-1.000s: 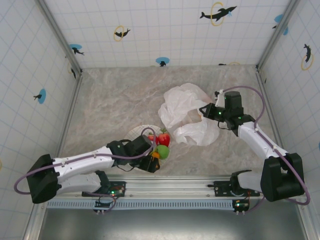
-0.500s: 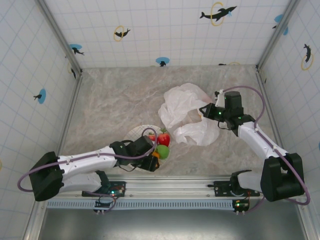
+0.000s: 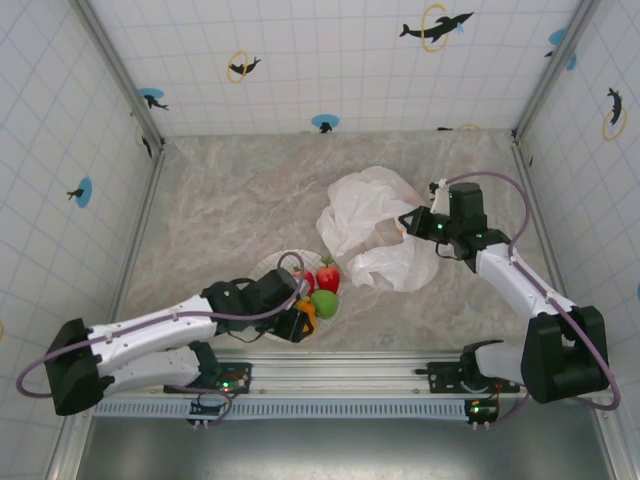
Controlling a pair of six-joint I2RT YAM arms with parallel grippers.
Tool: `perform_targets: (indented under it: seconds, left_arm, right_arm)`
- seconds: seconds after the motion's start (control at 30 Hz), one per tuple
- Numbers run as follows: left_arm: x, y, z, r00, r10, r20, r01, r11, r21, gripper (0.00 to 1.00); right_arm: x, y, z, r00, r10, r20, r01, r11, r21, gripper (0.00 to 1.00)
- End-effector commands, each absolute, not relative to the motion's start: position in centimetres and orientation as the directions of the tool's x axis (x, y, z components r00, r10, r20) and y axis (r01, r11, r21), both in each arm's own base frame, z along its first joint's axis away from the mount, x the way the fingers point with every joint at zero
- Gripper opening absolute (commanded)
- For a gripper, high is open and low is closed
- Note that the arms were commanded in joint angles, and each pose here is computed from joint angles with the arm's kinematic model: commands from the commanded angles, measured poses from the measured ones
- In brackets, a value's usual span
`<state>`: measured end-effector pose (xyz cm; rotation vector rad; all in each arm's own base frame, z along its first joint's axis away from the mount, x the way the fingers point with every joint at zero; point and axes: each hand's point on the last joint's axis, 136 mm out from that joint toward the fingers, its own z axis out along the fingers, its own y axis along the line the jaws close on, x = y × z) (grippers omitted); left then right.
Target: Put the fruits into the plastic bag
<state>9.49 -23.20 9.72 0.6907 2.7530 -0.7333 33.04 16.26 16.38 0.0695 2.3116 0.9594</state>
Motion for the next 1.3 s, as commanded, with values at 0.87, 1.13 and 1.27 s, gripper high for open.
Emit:
perform_targets:
  seconds: [0.87,1.13,1.27]
  left_arm:
    - [27.7,-40.8,16.9,-0.586,0.342,-0.735,0.714,0.647,-0.268,0.49]
    - [30.2,-41.1,14.5,-0.44,0.408,-0.8,0.755,0.65,-0.084,0.51]
    - [32.0,-41.4,13.5,-0.399,0.432,-0.809,0.737,0.676,-0.003,0.53]
  right_arm:
    - [31.1,18.5,18.8,-0.824,0.195,-0.532,-0.297,0.651,0.699,0.0]
    - [32.3,19.3,20.4,-0.833,0.351,-0.427,-0.219,0.499,0.838,0.0]
    - [33.1,19.4,21.5,-0.825,0.371,-0.427,-0.219,0.486,0.846,0.0]
